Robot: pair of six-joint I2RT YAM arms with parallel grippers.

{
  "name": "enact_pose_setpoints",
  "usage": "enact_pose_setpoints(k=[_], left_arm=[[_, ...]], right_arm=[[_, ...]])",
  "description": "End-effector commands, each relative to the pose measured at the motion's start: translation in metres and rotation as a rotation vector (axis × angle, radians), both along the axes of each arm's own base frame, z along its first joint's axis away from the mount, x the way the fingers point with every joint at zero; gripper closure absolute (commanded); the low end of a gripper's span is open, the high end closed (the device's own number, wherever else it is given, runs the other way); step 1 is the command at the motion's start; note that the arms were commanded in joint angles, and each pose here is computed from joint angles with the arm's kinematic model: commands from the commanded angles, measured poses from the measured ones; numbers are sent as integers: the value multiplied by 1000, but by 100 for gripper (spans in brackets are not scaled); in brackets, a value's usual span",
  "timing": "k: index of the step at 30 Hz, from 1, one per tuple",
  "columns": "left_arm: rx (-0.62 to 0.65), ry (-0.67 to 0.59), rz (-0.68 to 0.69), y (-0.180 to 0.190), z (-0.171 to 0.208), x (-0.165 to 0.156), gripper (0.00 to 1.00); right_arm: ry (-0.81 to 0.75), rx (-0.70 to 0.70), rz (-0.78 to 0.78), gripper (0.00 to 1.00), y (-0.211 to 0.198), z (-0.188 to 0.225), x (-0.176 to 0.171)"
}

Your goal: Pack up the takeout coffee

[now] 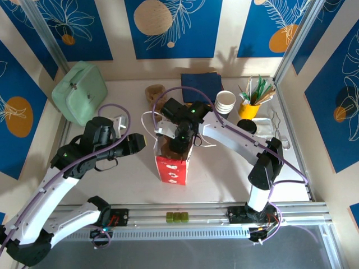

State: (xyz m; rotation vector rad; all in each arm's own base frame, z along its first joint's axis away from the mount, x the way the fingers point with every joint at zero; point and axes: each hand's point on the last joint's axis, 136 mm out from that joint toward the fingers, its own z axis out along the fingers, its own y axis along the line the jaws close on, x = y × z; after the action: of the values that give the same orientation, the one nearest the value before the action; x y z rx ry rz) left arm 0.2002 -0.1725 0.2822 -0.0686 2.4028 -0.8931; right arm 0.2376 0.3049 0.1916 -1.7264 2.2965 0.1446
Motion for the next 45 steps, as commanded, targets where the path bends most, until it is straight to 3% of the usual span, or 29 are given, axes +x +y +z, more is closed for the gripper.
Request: enact_pose_setpoints(k=[1,10,18,32,45], left_arm=[[-74,-1,-45,-17,4,6,42],[-117,21,-144,-48,-1,18,48],[-88,42,-179,-54,-22,16,62],[-7,40,-49,-29,-30,20,81],[-95,-2,-86,-39,-15,18,89]], right_arm=[[43,23,22,54,1,-2,-9],[49,42,6,54,1,0,-10],[54,57,-9,54,-2,3,-9],[57,54,-10,54,-10,2,-16],[71,66,-5,54,-3,-9,-13]])
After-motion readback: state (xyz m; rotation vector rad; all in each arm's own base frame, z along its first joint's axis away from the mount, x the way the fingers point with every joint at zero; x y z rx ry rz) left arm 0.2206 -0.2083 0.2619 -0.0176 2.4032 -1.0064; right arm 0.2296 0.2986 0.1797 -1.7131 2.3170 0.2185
